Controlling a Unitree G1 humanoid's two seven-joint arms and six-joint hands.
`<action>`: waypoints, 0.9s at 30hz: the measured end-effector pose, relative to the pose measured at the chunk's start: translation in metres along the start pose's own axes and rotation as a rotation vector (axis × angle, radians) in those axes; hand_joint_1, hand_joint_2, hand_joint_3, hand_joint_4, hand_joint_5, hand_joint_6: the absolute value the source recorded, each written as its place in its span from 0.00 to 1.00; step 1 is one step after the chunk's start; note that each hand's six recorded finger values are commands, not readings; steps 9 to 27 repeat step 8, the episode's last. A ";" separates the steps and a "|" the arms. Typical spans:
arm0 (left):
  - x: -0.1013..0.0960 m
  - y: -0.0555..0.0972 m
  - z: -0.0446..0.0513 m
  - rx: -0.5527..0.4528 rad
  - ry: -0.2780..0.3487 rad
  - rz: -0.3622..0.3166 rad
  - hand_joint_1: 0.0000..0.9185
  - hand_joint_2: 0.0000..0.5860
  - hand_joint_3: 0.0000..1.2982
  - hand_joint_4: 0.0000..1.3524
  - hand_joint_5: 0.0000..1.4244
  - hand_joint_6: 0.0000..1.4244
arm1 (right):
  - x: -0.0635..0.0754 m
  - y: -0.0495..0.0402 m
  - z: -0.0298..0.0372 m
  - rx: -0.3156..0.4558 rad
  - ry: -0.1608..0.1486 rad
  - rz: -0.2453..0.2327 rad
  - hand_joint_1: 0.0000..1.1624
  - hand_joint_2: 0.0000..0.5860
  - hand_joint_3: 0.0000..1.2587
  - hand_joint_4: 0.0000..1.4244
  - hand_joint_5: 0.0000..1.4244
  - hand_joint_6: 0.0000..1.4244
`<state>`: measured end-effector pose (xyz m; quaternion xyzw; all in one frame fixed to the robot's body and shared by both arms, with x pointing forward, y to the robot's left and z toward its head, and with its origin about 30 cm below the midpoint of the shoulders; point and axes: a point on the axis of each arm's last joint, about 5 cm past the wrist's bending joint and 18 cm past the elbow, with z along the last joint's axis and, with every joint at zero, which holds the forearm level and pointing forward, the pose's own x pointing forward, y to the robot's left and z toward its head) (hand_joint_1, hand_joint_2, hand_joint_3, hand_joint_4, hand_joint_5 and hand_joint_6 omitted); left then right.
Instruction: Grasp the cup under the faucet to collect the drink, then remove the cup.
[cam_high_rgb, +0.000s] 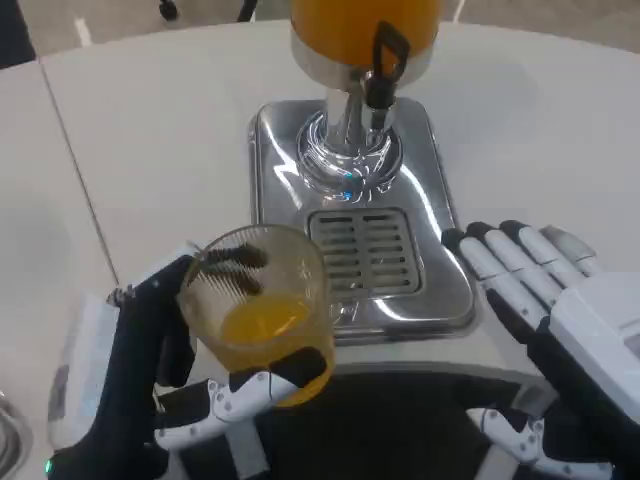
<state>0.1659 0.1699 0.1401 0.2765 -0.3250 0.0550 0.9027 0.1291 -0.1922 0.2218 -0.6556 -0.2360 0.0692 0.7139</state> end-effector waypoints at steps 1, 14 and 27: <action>-0.001 0.000 0.0014 -0.004 -0.003 -0.005 0.64 0.12 0.85 0.81 1.00 1.00 | 0.000 -0.0008 -0.0007 0.000 -0.001 -0.003 0.35 0.83 0.00 0.00 0.00 0.02; -0.006 -0.005 0.0046 -0.022 0.012 -0.021 0.64 0.12 0.85 0.81 1.00 1.00 | 0.000 -0.0007 -0.0001 0.006 -0.013 -0.002 0.35 0.83 0.00 0.00 0.00 0.03; -0.006 -0.005 0.0046 -0.022 0.012 -0.021 0.64 0.12 0.85 0.81 1.00 1.00 | 0.000 -0.0007 -0.0001 0.006 -0.013 -0.002 0.35 0.83 0.00 0.00 0.00 0.03</action>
